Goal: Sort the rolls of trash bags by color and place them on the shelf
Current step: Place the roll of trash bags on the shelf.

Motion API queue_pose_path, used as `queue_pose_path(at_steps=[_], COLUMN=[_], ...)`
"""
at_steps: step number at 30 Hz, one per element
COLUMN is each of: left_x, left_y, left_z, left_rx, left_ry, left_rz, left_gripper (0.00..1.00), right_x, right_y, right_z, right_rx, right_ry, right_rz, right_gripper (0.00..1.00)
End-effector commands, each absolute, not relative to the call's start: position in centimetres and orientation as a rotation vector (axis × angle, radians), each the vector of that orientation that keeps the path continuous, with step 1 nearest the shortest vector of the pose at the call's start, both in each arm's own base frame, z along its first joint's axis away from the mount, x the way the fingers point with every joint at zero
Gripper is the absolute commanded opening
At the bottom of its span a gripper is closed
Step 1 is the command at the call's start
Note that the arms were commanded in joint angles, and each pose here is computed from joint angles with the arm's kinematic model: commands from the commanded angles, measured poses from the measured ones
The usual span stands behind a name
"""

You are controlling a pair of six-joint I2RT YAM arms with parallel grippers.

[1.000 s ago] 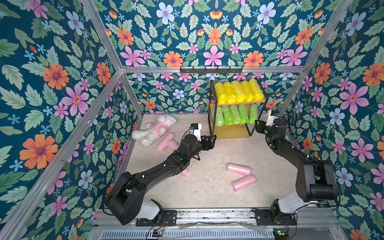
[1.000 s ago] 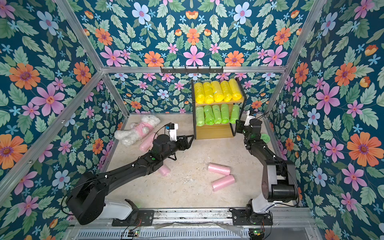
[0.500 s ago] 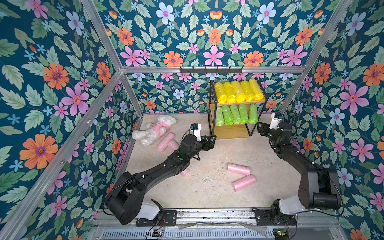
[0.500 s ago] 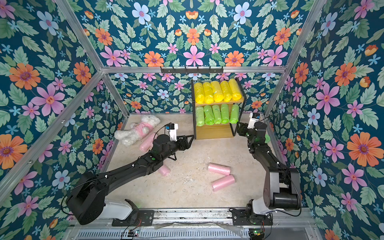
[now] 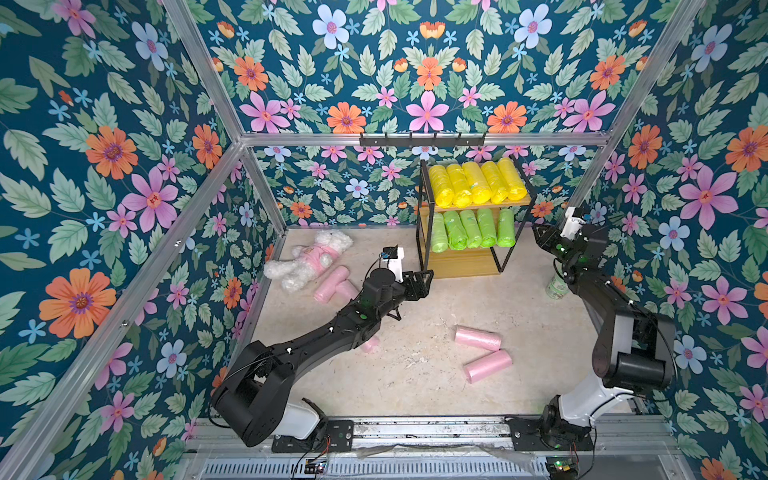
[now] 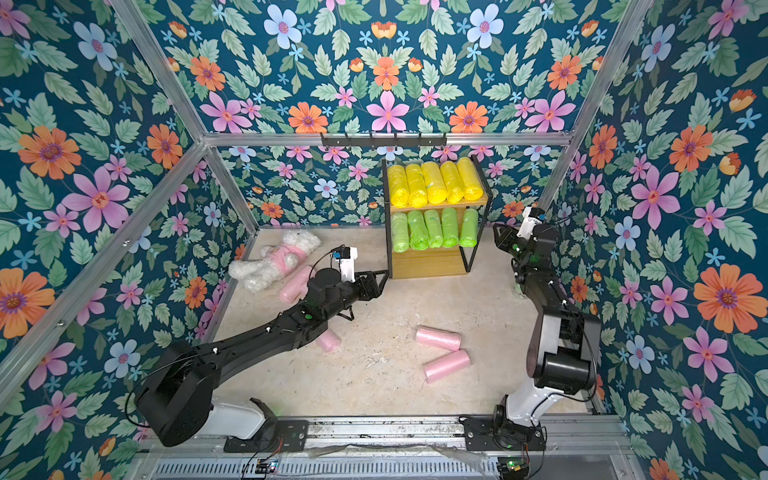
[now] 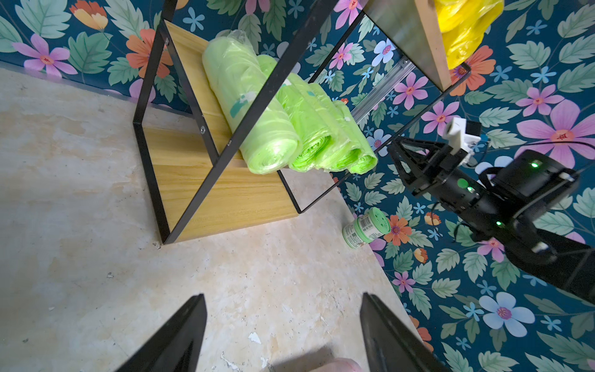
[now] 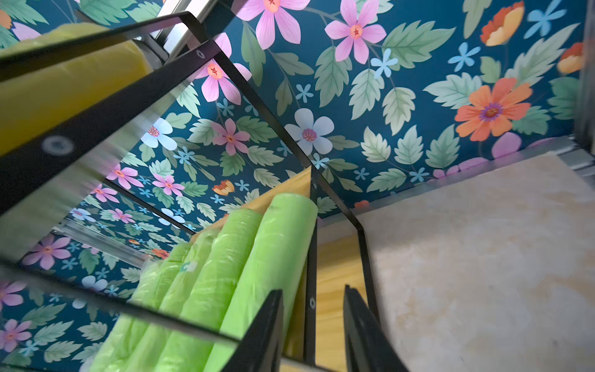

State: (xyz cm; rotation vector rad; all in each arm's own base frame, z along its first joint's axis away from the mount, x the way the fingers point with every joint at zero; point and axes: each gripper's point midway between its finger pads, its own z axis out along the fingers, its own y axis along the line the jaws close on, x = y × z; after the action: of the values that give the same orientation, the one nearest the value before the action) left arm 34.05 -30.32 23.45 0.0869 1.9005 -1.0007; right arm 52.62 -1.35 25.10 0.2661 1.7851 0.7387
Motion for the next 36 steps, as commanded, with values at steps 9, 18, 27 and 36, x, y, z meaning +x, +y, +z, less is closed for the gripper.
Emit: queue_pose_path(at_steps=[9, 18, 27, 36], left_x=[34.3, 34.3, 34.1, 34.0], left_y=[-30.7, -30.5, -30.2, -30.5], left_z=[24.4, 24.1, 24.0, 23.2], left_rx=[0.101, 0.099, 0.092, 0.134], left_ry=[1.877, 1.885, 1.885, 1.909], left_rz=[-1.011, -0.996, -0.994, -0.977], left_gripper=[0.8, 0.8, 0.8, 0.8], right_x=[57.1, 57.9, 58.4, 56.5], right_y=[3.2, 5.8, 2.9, -2.5], right_z=[23.3, 22.5, 22.9, 25.3], right_rx=[0.169, 0.069, 0.17, 0.33], right_ry=[1.893, 1.919, 1.916, 1.826], right_rz=[0.978, 1.06, 0.963, 0.83], right_gripper=[0.27, 0.26, 0.38, 0.49])
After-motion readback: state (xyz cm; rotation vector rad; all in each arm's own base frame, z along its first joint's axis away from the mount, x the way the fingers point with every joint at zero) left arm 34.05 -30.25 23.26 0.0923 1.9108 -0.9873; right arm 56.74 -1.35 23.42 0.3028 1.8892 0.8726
